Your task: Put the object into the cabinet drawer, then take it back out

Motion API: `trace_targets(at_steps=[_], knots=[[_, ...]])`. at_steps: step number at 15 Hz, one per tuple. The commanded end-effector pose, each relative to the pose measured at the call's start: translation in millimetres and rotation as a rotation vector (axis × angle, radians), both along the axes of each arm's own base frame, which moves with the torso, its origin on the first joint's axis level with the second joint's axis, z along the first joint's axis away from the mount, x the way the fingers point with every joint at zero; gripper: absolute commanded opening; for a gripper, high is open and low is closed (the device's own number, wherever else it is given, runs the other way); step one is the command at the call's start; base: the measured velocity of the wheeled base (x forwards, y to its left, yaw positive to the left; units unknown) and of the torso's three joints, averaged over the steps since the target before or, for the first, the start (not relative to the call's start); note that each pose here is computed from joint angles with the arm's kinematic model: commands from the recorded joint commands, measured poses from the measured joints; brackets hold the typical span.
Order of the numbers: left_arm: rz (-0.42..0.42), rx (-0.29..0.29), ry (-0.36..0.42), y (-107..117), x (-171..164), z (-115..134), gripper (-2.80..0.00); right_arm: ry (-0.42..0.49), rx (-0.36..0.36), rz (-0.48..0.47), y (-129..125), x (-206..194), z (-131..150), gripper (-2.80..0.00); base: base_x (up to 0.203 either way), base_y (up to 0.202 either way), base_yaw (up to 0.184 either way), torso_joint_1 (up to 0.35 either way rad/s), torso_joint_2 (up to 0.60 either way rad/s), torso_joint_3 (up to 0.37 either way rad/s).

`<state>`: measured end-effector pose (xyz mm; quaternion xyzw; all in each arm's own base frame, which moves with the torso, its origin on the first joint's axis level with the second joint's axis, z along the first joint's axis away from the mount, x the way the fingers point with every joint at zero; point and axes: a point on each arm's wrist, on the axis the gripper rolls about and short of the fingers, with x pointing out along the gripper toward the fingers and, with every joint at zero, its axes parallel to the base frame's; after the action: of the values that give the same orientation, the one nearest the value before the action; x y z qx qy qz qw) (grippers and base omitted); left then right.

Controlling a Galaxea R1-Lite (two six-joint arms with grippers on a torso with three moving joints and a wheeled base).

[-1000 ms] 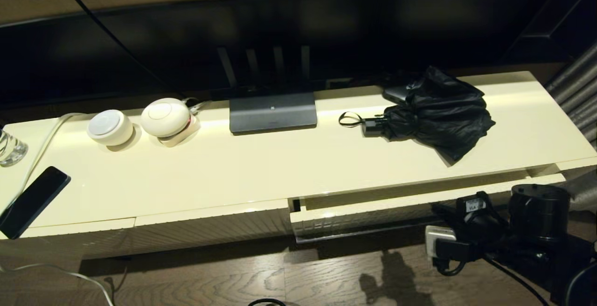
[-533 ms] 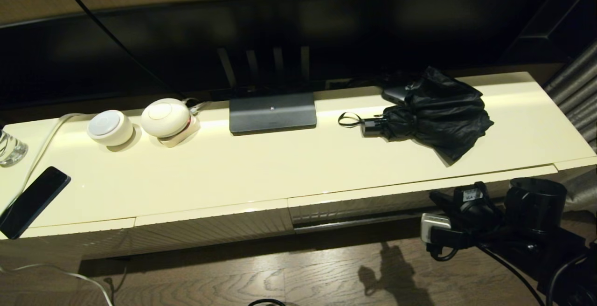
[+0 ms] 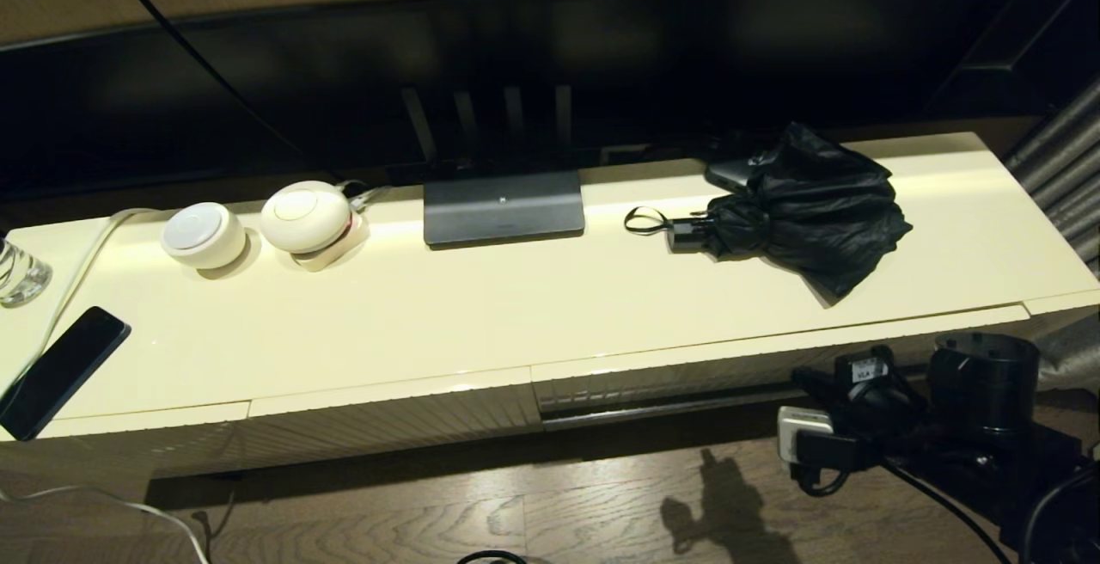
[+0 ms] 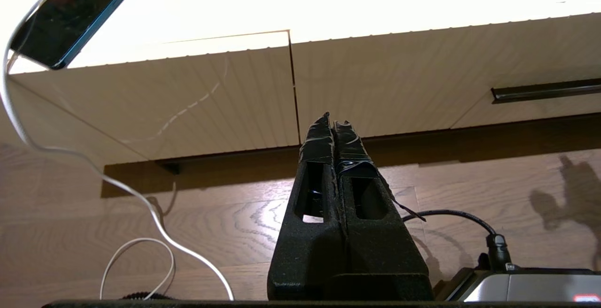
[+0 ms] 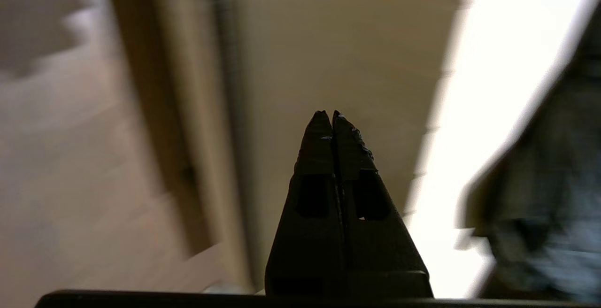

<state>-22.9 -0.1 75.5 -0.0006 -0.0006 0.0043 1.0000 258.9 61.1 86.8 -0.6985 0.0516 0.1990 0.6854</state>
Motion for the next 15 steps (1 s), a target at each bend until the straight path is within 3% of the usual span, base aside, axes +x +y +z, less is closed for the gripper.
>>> trace_targets(at_steps=[1,4,9,15], knots=[[0.001,0.000,0.003,0.0,0.3,-0.7,-2.80,0.113,-0.029,-0.005,-6.9,-22.1,6.5,-2.80,0.000,0.000,0.000,0.000,0.00,0.000],[0.001,0.000,0.003,0.0,0.3,-0.7,-2.80,0.356,-0.019,-0.016,-17.0,-57.7,5.8,-2.80,0.000,0.000,0.000,0.000,0.00,0.000],[0.001,0.000,0.003,0.0,0.3,-0.7,-2.80,0.568,0.148,-0.068,-26.8,-109.9,23.5,-2.80,0.000,0.000,0.000,0.000,0.00,0.000],[0.001,0.000,0.003,0.0,0.3,-0.7,-2.80,0.502,0.629,-0.303,-41.2,-168.5,61.1,-2.80,0.000,0.000,0.000,0.000,0.00,0.000]])
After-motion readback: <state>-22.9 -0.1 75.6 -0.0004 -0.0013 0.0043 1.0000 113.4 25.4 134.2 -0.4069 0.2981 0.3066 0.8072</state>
